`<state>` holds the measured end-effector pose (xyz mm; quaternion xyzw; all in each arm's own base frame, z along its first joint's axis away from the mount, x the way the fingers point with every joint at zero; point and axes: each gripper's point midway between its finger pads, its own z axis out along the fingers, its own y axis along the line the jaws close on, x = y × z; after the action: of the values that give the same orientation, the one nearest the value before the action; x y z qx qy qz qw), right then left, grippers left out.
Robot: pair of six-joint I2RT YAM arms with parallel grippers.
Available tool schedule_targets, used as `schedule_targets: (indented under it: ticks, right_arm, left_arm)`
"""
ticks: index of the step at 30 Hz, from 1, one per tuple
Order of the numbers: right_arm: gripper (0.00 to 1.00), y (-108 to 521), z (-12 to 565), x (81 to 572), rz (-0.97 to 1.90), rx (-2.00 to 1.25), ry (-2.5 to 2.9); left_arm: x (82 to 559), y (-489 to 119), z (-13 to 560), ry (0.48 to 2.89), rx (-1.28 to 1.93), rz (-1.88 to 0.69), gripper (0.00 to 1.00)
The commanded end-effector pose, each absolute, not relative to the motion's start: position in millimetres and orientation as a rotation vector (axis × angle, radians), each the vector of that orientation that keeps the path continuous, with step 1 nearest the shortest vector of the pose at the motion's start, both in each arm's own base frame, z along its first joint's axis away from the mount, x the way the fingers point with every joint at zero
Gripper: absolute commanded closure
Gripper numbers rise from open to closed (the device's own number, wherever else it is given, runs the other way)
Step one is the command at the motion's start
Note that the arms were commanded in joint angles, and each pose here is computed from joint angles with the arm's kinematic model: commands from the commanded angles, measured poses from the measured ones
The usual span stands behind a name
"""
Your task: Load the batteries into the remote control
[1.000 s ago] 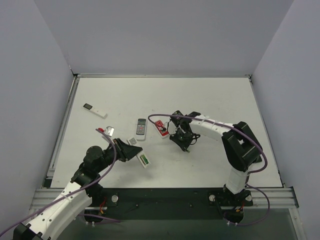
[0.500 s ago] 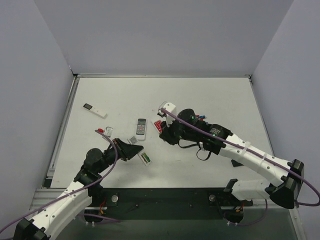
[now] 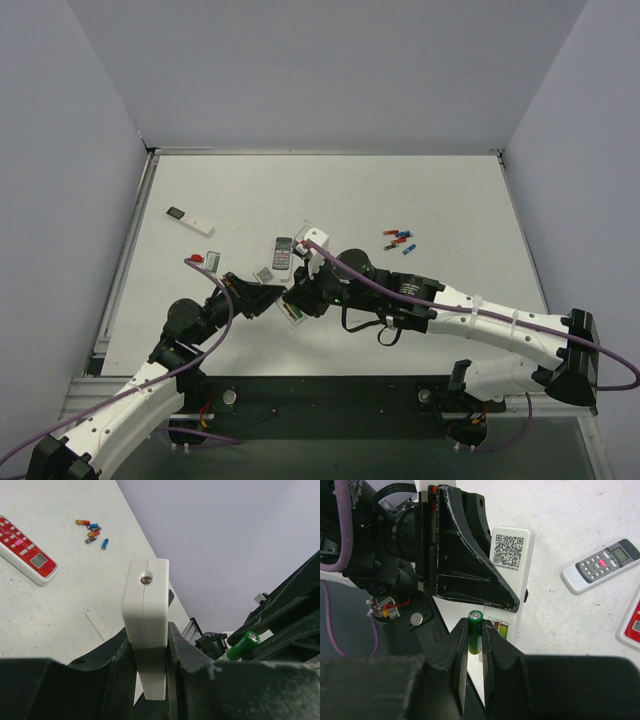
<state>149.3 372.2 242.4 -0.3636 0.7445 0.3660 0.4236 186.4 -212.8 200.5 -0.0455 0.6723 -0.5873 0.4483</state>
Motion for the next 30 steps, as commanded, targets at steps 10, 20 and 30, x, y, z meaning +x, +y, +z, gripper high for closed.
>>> schedule_targets:
  ticks: [10,20,30]
  right_arm:
    - [1.00,382,221,151,0.855,-0.883,1.881]
    - [1.00,383,201,149,0.814,-0.910,1.890]
    - [1.00,384,194,148,0.758,-0.934,1.893]
  left_arm:
    - [183,-211,248,1.497,-0.092,-1.531,1.00]
    - [183,-210,257,1.463,-0.121,-1.570,1.00]
    - [183,-207,265,1.430,-0.144,-1.586,1.00]
